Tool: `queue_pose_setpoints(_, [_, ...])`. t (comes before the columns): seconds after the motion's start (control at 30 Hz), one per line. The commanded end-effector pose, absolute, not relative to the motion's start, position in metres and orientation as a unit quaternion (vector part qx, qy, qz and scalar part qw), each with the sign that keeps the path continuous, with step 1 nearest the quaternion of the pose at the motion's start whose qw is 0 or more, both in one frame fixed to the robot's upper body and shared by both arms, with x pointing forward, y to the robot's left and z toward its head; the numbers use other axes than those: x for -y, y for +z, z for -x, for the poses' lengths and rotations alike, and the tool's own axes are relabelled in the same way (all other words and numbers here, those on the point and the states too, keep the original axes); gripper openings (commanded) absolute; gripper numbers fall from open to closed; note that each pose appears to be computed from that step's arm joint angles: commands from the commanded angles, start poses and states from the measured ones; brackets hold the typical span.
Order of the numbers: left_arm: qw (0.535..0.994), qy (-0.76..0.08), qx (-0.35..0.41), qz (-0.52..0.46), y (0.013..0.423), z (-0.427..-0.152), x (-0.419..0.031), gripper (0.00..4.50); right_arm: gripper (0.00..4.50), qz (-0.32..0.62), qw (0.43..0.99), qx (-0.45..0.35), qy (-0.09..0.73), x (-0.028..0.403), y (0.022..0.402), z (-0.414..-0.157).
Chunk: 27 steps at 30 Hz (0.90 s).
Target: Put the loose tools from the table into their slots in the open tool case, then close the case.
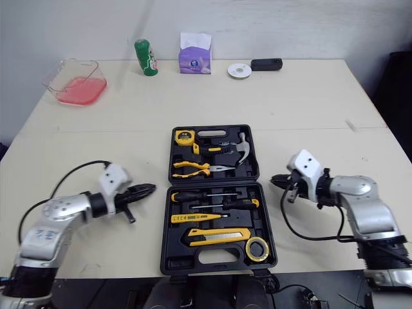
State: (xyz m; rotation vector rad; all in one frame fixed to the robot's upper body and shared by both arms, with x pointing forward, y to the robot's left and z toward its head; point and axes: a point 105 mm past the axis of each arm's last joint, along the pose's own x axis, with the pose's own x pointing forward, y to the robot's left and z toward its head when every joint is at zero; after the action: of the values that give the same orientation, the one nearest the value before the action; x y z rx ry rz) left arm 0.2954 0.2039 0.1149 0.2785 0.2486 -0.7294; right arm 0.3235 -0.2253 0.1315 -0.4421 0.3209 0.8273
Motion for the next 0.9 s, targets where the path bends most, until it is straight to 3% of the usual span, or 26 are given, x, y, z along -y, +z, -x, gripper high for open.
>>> queue_pose_setpoints(0.03, [0.931, -0.34, -0.076, -0.104, 0.149, -0.292, -0.218, 0.92, 1.85, 0.186, 0.898, -0.127, 0.378, 0.24, 0.162, -0.324])
queue_pose_setpoints(0.2, [0.928, -0.363, -0.067, -0.038, 0.185, -0.294, -0.204, 3.19, 4.38, 0.092, 0.914, -0.146, 0.366, 0.239, 0.182, -0.325])
queue_pose_setpoints(0.3, [0.922, -0.369, -0.114, -0.025, 0.197, -0.3, -0.191, 4.44, 4.5, 0.083, 0.923, -0.199, 0.319, 0.24, 0.19, -0.333])
queue_pose_setpoints(0.47, [0.912, -0.336, -0.237, 0.006, 0.192, -0.321, -0.174, 4.48, 4.5, 0.032, 0.898, -0.307, 0.313, 0.217, 0.201, -0.337])
queue_pose_setpoints(0.67, [0.919, -0.283, -0.275, 0.017, 0.19, -0.352, -0.163, 4.48, 4.5, 0.023, 0.889, -0.361, 0.281, 0.198, 0.198, -0.351])
queue_pose_setpoints(0.9, [0.906, -0.29, -0.307, 0.006, 0.181, -0.356, -0.156, 4.48, 4.5, 0.028, 0.886, -0.379, 0.264, 0.187, 0.195, -0.357])
